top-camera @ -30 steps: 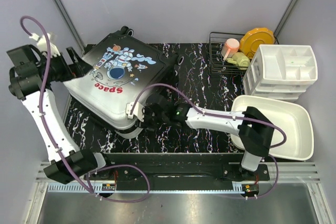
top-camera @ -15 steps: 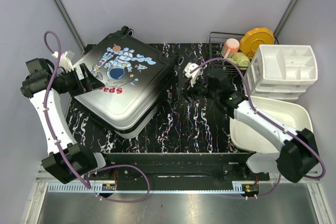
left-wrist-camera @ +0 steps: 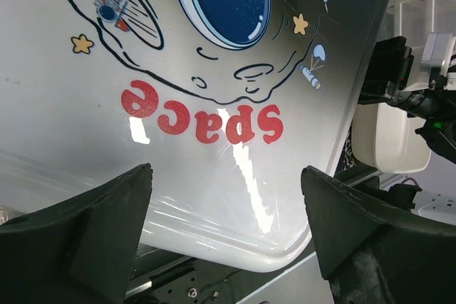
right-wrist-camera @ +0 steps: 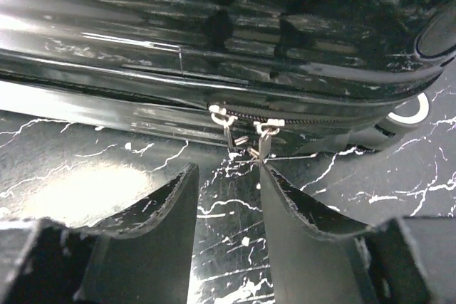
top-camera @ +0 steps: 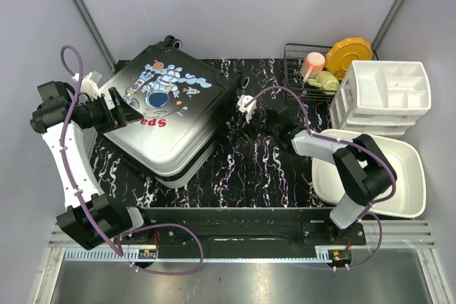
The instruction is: Open, take out, and arrange the luggage
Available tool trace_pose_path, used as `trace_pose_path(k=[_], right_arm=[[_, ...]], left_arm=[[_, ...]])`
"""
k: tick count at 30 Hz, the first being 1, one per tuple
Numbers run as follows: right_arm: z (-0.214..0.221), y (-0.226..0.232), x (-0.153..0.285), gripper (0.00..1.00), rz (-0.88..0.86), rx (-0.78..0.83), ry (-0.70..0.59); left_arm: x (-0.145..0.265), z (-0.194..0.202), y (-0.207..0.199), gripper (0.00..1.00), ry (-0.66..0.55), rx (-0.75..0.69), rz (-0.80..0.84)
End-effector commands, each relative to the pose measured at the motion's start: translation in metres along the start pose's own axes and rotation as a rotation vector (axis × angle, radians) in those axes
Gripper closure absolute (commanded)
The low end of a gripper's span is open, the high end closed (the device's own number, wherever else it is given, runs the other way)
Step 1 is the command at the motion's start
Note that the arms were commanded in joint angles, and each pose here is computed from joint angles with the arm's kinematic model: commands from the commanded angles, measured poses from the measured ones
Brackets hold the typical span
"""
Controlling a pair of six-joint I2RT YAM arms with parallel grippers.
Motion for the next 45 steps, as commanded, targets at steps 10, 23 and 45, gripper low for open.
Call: trace_pose_path(k=[10, 23, 45], right_arm=[[-0.021, -0.023, -0.031, 0.71, 0.05, 0.109, -0.186], [-0.017, -0.029, -0.035, 0.68, 0.108, 0.111, -0.2], [-0.01, -0.008, -0.01, 1.0, 0.0, 0.195, -0.139]], left_arm=[[-0.007, -0.004, 0.009, 0.12, -0.023, 0.028, 0.002], [0.002, 0.019, 0.034, 0.13, -0.09, 0.265, -0.02], [-0.002, 0.031, 0.086, 0.09, -0.207, 0.448, -0.036]])
Point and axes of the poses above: each gripper's point midway between its finger pads, its own x axis back along the fingers, its own y axis along the line the jaws close on, z = x × y, the point moved 9 cm from there along x, back along the fingers, and after that the axes turned 2 degrees about -x, right-handed, at the moved point
